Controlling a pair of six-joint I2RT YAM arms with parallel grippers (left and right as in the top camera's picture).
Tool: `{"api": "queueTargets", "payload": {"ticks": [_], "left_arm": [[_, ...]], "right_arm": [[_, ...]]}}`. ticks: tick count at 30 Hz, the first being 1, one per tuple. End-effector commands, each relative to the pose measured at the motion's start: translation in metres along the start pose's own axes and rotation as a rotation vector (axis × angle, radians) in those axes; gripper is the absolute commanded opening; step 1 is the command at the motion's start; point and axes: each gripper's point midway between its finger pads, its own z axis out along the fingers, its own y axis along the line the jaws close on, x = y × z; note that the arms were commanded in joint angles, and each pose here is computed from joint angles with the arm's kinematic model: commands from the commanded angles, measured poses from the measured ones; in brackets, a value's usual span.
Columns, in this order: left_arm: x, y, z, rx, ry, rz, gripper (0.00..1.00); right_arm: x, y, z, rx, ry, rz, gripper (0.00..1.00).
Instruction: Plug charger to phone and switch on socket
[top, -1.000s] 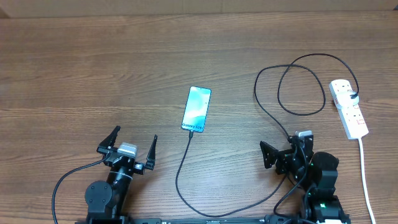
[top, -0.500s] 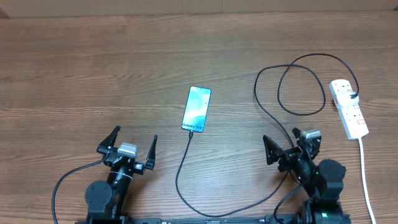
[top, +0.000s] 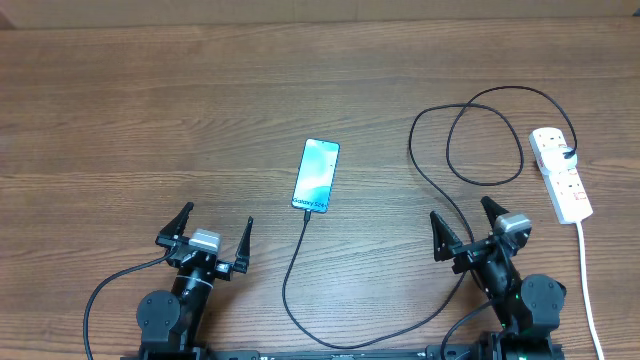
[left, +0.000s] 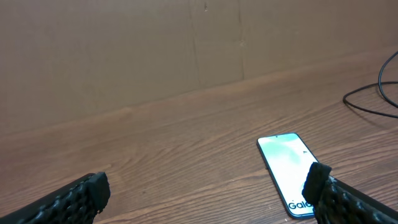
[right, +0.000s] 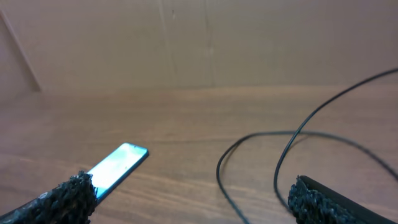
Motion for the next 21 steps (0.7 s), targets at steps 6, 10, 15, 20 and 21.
{"api": "queueTargets", "payload": {"ticks": [6,10,15,20,21], "left_arm": [[-0.0006,0.0014,-0.0004,-0.009,-0.006,0.010,1.00],[-0.0004,0.0014,-0.0004,-0.009,-0.006,0.010,0.99],[-0.0006,0.0014,-0.0004,-0.009,-0.006,0.010,0.99],[-0.0006,0.0014,-0.0004,-0.009,-0.006,0.010,0.99],[-0.0005,0.0014,-0.0004,-0.009,-0.006,0.010,1.00]], "right_arm": [[-0.0136,-0.0018,-0.0045,0.030,-0.073,-0.022,1.00],[-0.0132,-0.0021,-0.0037,0.046,-0.073,-0.021,1.00],[-0.0127,-0.0027,-0.0036,0.051,-0.072,-0.020,1.00],[-0.0134,-0.0030,-0.0037,0.051,-0.074,-0.021,1.00],[-0.0136,-0.0029,-0.0037,0.051,-0.075,-0.021,1.00]]}}
